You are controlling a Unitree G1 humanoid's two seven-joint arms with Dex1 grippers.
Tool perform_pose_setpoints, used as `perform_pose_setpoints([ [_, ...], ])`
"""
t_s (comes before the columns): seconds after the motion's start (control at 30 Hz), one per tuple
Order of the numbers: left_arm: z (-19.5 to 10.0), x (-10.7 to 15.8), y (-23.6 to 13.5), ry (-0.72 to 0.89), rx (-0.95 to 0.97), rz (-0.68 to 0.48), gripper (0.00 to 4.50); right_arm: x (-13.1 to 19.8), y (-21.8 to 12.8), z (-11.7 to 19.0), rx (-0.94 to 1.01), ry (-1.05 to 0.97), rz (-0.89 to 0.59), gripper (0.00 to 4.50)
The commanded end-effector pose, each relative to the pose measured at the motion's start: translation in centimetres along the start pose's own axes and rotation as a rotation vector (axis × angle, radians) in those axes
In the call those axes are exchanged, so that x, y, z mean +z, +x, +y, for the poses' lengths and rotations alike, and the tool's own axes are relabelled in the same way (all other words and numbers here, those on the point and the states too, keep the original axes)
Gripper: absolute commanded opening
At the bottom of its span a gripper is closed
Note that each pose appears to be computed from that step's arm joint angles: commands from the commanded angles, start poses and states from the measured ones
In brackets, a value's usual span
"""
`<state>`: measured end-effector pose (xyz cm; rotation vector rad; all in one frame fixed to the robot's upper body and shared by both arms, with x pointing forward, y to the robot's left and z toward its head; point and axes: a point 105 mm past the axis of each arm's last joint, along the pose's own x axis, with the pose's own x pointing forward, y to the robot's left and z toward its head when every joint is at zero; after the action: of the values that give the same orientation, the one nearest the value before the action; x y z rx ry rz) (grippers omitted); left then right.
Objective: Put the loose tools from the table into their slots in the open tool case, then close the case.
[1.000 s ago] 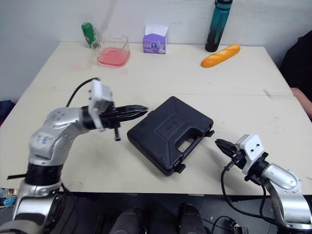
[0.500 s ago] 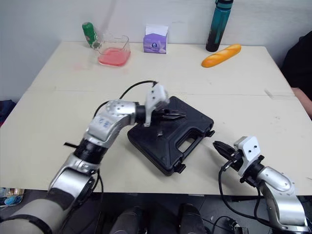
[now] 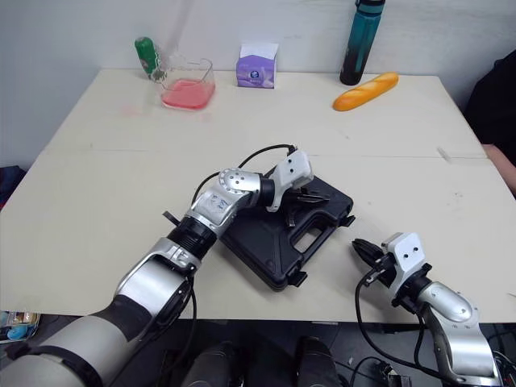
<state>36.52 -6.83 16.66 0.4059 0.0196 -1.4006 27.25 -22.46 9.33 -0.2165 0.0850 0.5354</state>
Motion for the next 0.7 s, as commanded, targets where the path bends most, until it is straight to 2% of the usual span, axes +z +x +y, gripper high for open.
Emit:
perform_pose_setpoints([
  [0.03, -1.5, -2.4, 0.9, -0.041, -0.064, 0.049, 0.00, 0.5, 0.2, 0.0, -0.010, -0.025, -0.022, 0.08],
  [0.27, -2.7, -9.3, -0.3, -0.167, -0.047, 0.308, 0.00, 1.5, 1.2, -0.1, -0.017, -0.028, -0.056, 0.08],
  [0.37, -3.0, -10.9, -0.8, -0.192, -0.039, 0.365, 0.00, 1.8, 1.5, -0.1, -0.010, -0.033, -0.062, 0.08],
  [0.47, -3.2, -11.6, -1.0, -0.215, -0.030, 0.380, 0.00, 2.2, 1.8, -0.2, -0.008, -0.041, -0.067, 0.08],
  [0.7, -3.2, -11.2, -0.9, -0.230, -0.028, 0.361, 0.00, 3.1, 2.4, -0.5, -0.003, -0.061, -0.078, 0.08],
])
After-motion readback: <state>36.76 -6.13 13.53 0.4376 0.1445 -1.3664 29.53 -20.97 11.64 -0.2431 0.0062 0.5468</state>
